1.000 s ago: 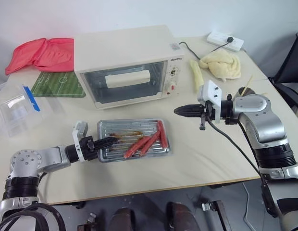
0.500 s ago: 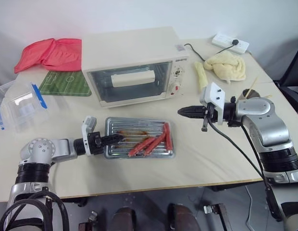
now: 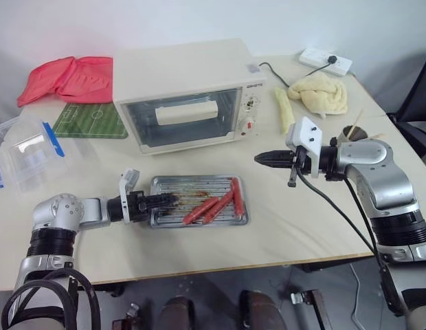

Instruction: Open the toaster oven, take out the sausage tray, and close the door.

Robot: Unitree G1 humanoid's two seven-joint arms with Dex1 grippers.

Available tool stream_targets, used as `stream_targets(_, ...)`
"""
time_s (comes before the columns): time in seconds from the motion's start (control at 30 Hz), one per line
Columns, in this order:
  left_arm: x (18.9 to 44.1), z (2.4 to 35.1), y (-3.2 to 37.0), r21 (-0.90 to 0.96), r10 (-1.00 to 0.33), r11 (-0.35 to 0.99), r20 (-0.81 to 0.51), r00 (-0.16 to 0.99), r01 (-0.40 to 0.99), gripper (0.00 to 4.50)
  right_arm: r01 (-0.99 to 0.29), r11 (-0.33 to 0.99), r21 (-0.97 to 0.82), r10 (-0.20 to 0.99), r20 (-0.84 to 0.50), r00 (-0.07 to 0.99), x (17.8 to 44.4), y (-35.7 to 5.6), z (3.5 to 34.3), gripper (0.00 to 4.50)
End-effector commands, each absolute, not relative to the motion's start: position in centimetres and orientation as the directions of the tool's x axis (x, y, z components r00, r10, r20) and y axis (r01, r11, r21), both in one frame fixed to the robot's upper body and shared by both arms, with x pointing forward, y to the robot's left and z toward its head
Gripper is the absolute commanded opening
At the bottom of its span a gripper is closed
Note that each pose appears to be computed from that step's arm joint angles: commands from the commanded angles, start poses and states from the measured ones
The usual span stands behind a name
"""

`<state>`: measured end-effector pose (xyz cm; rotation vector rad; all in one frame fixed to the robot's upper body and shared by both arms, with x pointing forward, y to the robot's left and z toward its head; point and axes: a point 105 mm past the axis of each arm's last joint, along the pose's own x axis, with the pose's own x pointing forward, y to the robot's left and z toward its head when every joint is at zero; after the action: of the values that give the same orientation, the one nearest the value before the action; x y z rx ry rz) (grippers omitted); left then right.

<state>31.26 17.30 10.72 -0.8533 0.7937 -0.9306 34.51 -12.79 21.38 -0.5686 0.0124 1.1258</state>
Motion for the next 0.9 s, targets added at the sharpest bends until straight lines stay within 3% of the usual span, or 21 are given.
stream_targets(0.03,31.1,8.3,18.9,-0.860,-0.854,0.443,-0.317,0.413,0.254,3.07,-0.828,0.309,-0.468,0.853,-0.250,0.459,34.4,-13.1,23.1,0.00)
stream_targets(0.2,31.3,8.9,20.7,-0.832,-0.825,0.488,-0.341,0.451,0.264,4.41,-0.830,0.301,-0.469,0.854,-0.256,0.454,34.5,-13.1,23.1,0.00)
stream_targets(0.33,30.9,10.1,23.1,-0.750,-0.779,0.583,-0.407,0.477,0.312,4.48,-0.838,0.275,-0.471,0.853,-0.282,0.439,34.4,-13.3,22.9,0.00)
stream_targets(0.53,30.6,12.7,27.0,-0.507,-0.727,0.682,-0.394,0.562,0.527,4.48,-0.857,0.219,-0.466,0.858,-0.326,0.397,34.4,-13.2,22.1,0.00)
stream_targets(0.63,31.2,15.0,27.2,-0.351,-0.755,0.652,-0.215,0.620,0.672,4.48,-0.872,0.199,-0.447,0.857,-0.351,0.376,34.4,-13.2,21.5,0.00)
stream_targets(0.7,31.1,16.1,27.2,-0.212,-0.773,0.632,-0.110,0.624,0.746,4.50,-0.884,0.183,-0.430,0.853,-0.378,0.360,34.3,-13.4,20.8,0.36)
stream_targets(0.77,30.6,16.3,27.2,-0.071,-0.779,0.626,-0.091,0.620,0.776,4.50,-0.902,0.151,-0.404,0.844,-0.423,0.331,33.8,-14.1,19.6,0.85)
stream_targets(0.9,29.8,13.9,27.7,0.167,-0.740,0.612,-0.223,0.634,0.773,4.50,-0.924,0.140,-0.355,0.828,-0.470,0.306,33.1,-15.9,18.0,2.18)
